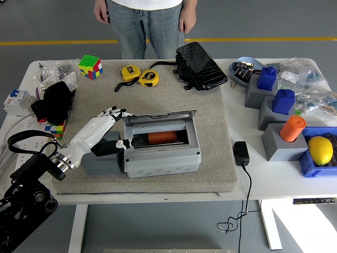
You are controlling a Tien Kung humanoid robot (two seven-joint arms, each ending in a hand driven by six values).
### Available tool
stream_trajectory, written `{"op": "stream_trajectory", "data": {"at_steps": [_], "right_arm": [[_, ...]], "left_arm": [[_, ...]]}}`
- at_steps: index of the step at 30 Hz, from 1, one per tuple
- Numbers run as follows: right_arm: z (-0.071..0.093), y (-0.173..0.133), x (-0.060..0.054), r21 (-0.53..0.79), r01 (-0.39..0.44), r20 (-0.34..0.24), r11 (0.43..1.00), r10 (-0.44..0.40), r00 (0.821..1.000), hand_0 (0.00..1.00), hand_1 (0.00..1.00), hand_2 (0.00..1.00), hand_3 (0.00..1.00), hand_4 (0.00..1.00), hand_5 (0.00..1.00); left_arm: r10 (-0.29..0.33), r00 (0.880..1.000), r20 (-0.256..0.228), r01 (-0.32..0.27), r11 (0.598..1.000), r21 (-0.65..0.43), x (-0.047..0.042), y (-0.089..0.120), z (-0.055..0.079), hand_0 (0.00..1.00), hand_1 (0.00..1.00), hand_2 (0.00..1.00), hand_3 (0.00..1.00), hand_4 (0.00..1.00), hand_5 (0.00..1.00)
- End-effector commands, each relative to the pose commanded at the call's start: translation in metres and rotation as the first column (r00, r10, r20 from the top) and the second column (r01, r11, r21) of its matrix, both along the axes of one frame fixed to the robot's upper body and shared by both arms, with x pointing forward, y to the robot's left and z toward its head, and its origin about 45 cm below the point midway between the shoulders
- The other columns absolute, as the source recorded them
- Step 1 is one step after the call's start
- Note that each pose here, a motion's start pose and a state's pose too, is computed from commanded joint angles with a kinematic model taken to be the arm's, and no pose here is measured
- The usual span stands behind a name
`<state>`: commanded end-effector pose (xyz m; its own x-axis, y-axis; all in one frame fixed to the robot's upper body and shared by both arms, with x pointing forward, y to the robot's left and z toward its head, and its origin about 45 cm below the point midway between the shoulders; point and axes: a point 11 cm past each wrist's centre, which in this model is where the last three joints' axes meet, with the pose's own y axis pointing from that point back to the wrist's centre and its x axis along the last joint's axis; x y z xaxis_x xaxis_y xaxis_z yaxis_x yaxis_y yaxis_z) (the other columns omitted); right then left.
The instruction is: Fetch the battery,place it into the box,close the lid of the box
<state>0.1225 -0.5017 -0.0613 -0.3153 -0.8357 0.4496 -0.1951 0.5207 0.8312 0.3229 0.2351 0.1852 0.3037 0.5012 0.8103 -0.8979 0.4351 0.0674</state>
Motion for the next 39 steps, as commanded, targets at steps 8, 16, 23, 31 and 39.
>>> {"op": "stream_trajectory", "data": {"at_steps": [8, 16, 23, 31, 39], "right_arm": [[0.001, 0.001, 0.005, 0.001, -0.004, 0.008, 1.0, 0.004, 1.0, 0.848, 0.79, 0.772, 0.834, 0.998, 0.998], [0.002, -0.001, 0.004, -0.003, 0.003, 0.007, 1.0, -0.003, 1.0, 0.848, 0.79, 0.77, 0.832, 0.998, 0.998], [0.003, -0.002, 0.006, -0.006, 0.004, 0.014, 1.0, -0.004, 1.0, 0.845, 0.79, 0.77, 0.833, 0.998, 0.998], [0.003, -0.003, 0.004, -0.007, 0.012, 0.015, 1.0, -0.012, 1.0, 0.844, 0.789, 0.769, 0.833, 0.998, 0.998], [0.001, 0.0, 0.004, -0.001, 0.01, 0.014, 1.0, -0.01, 1.0, 0.845, 0.789, 0.768, 0.832, 0.998, 0.998]], "left_arm": [[-0.009, 0.997, 0.073, 0.009, 1.0, -0.001, 0.0179, -0.006, 0.024, 0.998, 0.937, 0.829, 0.78, 0.998, 0.998], [-0.044, 0.996, 0.079, 0.046, 0.999, -0.019, 0.0116, -0.019, 0.028, 0.998, 0.935, 0.828, 0.782, 0.998, 0.998], [-0.057, 0.997, 0.053, 0.057, 0.998, -0.014, 0.0033, -0.019, 0.022, 0.998, 0.931, 0.824, 0.783, 0.998, 0.998], [-0.059, 0.998, 0.039, 0.059, 0.998, -0.012, -0.0035, -0.016, 0.019, 0.998, 0.931, 0.825, 0.782, 0.998, 0.998], [-0.045, 0.998, 0.049, 0.046, 0.999, -0.017, -0.0049, -0.011, 0.023, 0.998, 0.929, 0.824, 0.783, 0.998, 0.998]]}}
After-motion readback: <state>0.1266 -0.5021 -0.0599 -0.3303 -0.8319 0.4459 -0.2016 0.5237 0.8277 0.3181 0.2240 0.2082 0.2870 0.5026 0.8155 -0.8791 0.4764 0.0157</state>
